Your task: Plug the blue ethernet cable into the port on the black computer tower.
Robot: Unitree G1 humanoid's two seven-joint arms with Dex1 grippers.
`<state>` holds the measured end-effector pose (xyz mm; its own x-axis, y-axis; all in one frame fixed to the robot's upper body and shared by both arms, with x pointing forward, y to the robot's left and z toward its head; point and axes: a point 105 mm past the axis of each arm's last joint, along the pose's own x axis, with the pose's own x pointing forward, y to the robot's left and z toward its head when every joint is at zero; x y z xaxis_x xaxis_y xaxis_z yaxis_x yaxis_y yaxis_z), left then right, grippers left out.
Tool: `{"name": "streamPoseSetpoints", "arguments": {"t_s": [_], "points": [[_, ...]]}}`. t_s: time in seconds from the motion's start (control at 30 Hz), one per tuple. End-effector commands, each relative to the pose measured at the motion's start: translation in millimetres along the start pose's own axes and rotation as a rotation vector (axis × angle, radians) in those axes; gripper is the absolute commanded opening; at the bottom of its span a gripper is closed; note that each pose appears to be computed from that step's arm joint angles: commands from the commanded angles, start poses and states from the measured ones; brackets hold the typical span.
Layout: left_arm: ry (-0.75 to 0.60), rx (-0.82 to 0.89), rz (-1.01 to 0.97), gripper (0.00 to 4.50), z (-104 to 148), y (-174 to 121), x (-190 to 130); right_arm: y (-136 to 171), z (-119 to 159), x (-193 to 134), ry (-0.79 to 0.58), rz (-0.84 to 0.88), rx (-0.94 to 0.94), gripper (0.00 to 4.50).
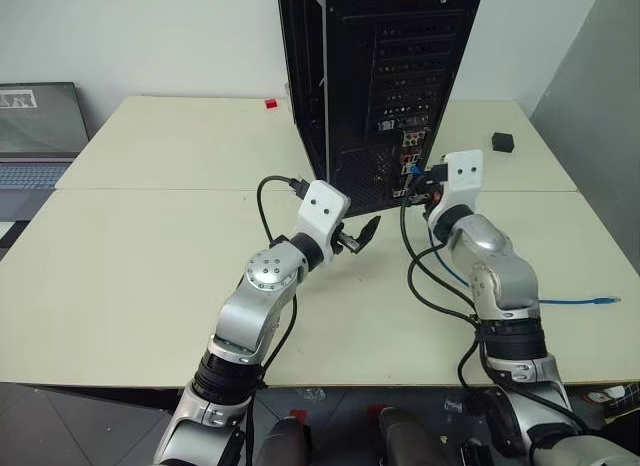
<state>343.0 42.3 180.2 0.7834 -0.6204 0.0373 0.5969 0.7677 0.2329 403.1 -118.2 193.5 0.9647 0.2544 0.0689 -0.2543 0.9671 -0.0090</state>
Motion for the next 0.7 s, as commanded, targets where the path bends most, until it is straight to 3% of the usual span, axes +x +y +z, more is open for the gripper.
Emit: {"name": "streamPoseSetpoints", "arguments": {"t_s": [0.03, 0.7], "points": [[-0.072, 0.034, -0.021, 4.24, 16.5, -2.0, -1.0, -1.6, 21.0, 2.9, -0.078, -0.01, 0.015, 0.0], [-0.068, 0.024, -0.053, 4.24, 13.8, -6.7, -2.6, -4.0, 25.7, 11.3, -0.093, -0.015, 0.008, 0.0]]}}
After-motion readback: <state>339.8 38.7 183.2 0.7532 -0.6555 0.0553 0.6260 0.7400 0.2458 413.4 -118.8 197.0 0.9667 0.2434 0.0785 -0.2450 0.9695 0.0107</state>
